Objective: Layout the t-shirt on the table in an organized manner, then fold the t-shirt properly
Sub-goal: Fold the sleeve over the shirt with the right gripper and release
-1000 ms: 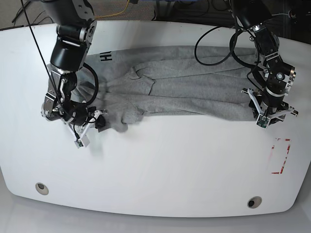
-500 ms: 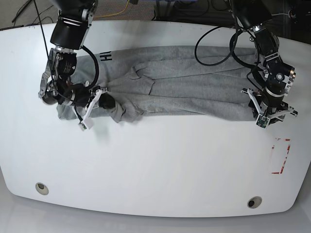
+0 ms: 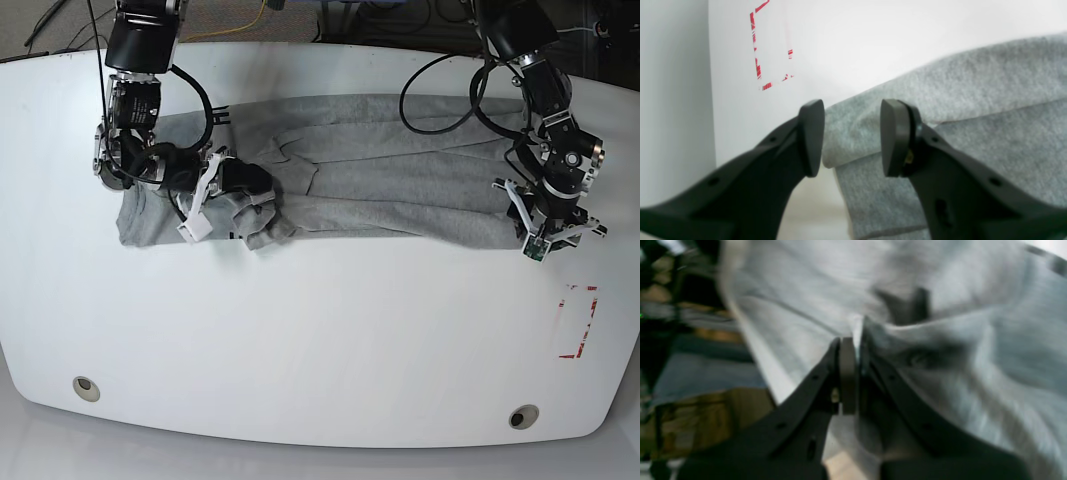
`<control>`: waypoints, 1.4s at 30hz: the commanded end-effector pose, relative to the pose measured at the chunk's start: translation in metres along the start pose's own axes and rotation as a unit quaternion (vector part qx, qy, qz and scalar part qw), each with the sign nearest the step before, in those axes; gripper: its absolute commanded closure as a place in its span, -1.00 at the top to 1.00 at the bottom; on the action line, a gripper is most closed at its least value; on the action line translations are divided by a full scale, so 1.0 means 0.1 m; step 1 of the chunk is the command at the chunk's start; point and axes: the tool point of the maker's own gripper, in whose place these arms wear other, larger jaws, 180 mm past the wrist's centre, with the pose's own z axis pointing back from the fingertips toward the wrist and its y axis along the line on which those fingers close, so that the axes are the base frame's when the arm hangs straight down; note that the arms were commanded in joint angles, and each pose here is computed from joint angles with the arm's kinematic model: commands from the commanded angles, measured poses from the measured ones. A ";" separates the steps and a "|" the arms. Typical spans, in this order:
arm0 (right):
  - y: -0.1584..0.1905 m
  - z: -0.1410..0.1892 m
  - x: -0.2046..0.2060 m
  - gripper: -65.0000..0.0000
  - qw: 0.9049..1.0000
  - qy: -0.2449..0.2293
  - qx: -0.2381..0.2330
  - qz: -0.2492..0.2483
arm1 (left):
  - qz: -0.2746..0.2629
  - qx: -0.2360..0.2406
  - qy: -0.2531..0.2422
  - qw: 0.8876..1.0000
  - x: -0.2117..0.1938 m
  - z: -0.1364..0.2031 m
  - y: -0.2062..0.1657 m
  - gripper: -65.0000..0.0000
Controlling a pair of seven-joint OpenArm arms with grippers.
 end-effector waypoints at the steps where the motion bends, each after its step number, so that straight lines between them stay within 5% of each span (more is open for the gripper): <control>1: 0.09 0.03 0.09 -1.00 1.000 -0.006 0.017 0.020 | -0.003 0.012 -0.025 1.000 0.15 0.02 0.09 -0.21; 17: 0.54 0.01 -0.32 -0.93 0.988 0.092 0.052 0.108 | -0.006 0.011 -0.024 1.000 0.15 0.02 0.08 -0.21; 22: 0.54 0.03 -0.53 -0.43 0.985 0.123 0.056 0.105 | -0.006 0.011 -0.024 1.000 0.15 0.02 0.08 -0.21; 26: 0.51 0.08 -0.64 0.27 0.985 0.136 0.051 0.097 | -0.006 0.011 -0.024 1.000 0.15 0.02 0.08 -0.21; 30: 0.48 0.12 -0.66 0.71 0.984 0.143 0.045 0.098 | -0.003 0.005 -0.020 1.000 0.12 -0.01 0.05 -0.21; 36: 0.38 0.21 -0.47 0.60 0.983 0.138 0.025 0.121 | -0.001 0.002 -0.018 1.000 0.10 -0.03 0.03 -0.21; 42: 0.25 0.37 0.05 0.52 0.984 0.085 -0.010 0.159 | -0.001 0.002 -0.021 1.000 0.12 -0.02 0.03 -0.21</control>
